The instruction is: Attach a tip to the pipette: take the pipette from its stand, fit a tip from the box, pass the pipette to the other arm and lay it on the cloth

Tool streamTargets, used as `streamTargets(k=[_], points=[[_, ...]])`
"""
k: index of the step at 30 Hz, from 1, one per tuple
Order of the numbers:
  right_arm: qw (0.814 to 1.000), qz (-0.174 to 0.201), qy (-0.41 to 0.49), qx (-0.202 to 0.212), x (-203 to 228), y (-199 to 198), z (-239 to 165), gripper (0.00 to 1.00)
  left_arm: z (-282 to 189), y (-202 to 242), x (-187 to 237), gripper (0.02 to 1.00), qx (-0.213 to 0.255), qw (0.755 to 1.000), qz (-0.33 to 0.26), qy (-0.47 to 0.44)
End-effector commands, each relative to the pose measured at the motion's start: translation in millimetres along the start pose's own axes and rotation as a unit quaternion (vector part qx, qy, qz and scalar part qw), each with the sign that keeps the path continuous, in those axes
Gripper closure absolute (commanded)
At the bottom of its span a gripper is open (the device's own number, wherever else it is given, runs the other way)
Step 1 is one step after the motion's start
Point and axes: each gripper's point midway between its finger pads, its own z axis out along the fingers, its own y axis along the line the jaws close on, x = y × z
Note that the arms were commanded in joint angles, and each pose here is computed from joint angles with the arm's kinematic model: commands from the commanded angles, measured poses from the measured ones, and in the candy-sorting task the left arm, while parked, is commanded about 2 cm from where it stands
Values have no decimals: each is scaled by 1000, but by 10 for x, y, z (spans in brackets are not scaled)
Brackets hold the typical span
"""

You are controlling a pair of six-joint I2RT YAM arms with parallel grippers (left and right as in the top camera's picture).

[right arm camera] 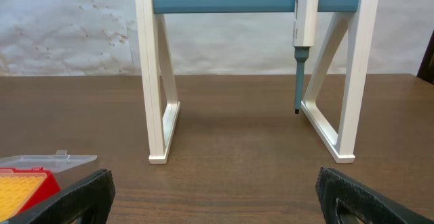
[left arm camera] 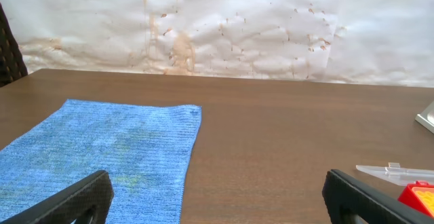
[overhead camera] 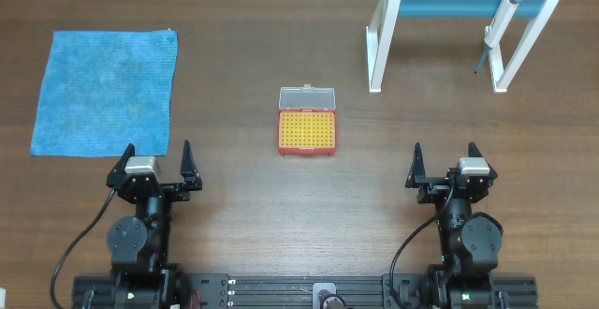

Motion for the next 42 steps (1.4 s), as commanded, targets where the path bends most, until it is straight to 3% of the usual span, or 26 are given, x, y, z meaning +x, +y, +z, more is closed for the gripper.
streamTargets(k=[1,37,38,42], points=[[1000,5,0,-10,13,40,-2,27,-4,46,-2,20,-13,1000,-2,-1],[1000,14,-4,-4,-99,19,-11,27,-4,46,-2,20,-13,1000,-2,-1],[1000,14,0,4,-176,-11,-9,27,-4,45,-1,23,-13,1000,-2,-1],[991,7,86,101,-709,-405,76,27,-4,46,-2,23,-13,1000,-2,-1]])
